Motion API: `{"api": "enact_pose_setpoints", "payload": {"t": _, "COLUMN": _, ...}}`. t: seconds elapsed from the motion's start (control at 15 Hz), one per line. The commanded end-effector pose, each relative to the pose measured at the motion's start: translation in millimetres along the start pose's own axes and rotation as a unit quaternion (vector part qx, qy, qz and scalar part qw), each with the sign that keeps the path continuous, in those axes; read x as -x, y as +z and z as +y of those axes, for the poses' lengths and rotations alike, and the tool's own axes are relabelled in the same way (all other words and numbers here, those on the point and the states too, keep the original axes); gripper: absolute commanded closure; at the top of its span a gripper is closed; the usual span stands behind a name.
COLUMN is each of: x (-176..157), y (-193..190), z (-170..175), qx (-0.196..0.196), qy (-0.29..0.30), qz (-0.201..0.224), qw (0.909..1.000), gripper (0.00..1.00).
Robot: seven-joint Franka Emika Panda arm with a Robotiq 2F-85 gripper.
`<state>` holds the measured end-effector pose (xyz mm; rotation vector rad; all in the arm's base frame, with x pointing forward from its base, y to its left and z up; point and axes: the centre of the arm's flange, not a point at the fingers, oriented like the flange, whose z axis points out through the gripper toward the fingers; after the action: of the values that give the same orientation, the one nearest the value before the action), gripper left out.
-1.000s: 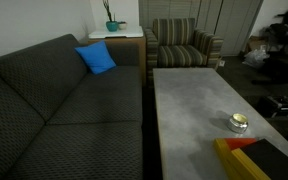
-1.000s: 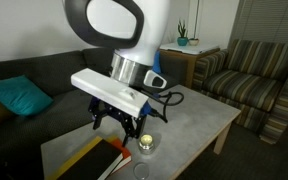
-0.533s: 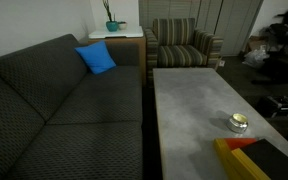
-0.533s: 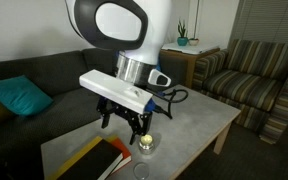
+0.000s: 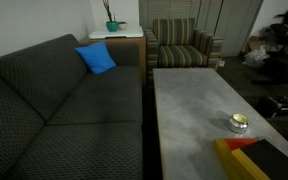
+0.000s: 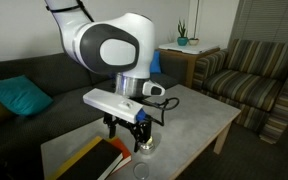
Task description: Cover the metal container with the lid on the table
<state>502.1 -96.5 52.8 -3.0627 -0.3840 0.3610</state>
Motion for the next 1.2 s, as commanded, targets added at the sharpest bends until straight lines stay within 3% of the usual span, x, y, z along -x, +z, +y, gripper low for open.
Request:
{"api": "enact_pose_setpoints", "payload": {"t": 0.0, "x": -0.6, "y": -2.2, "z": 0.6, "qx": 0.001, "qy": 0.000, "qz": 0.002, "qw": 1.0000, "gripper": 0.00}}
{"api": "enact_pose_setpoints", "payload": {"t": 0.27, "x": -2.6, "y": -8.3, "z": 1.9, "qx": 0.003, "qy": 0.001, "qz": 0.007, "qw": 1.0000, "gripper": 0.00}}
{"api": "enact_pose_setpoints", "payload": {"t": 0.33, "x": -3.0, "y": -1.7, "z": 2.3, "qx": 0.012, "qy": -0.005, "qz": -0.010, "qw": 0.9999, "gripper": 0.00}}
{"api": "enact_pose_setpoints", "payload": {"t": 0.47, "x": -14.7, "y": 18.5, "z": 14.7, "qx": 0.012, "qy": -0.008, "qz": 0.008, "qw": 0.9999, "gripper": 0.00}}
{"api": "enact_pose_setpoints", "payload": {"t": 0.87, "x": -43.5, "y": 93.1, "z": 64.0, "qx": -0.048, "qy": 0.066, "qz": 0.008, "qw": 0.9967, "gripper": 0.00}}
{"api": "enact_pose_setpoints", "payload": {"t": 1.13, "x": -57.2, "y": 128.0, "z": 79.3, "qx": -0.073, "qy": 0.092, "qz": 0.007, "qw": 0.9931, "gripper": 0.00}}
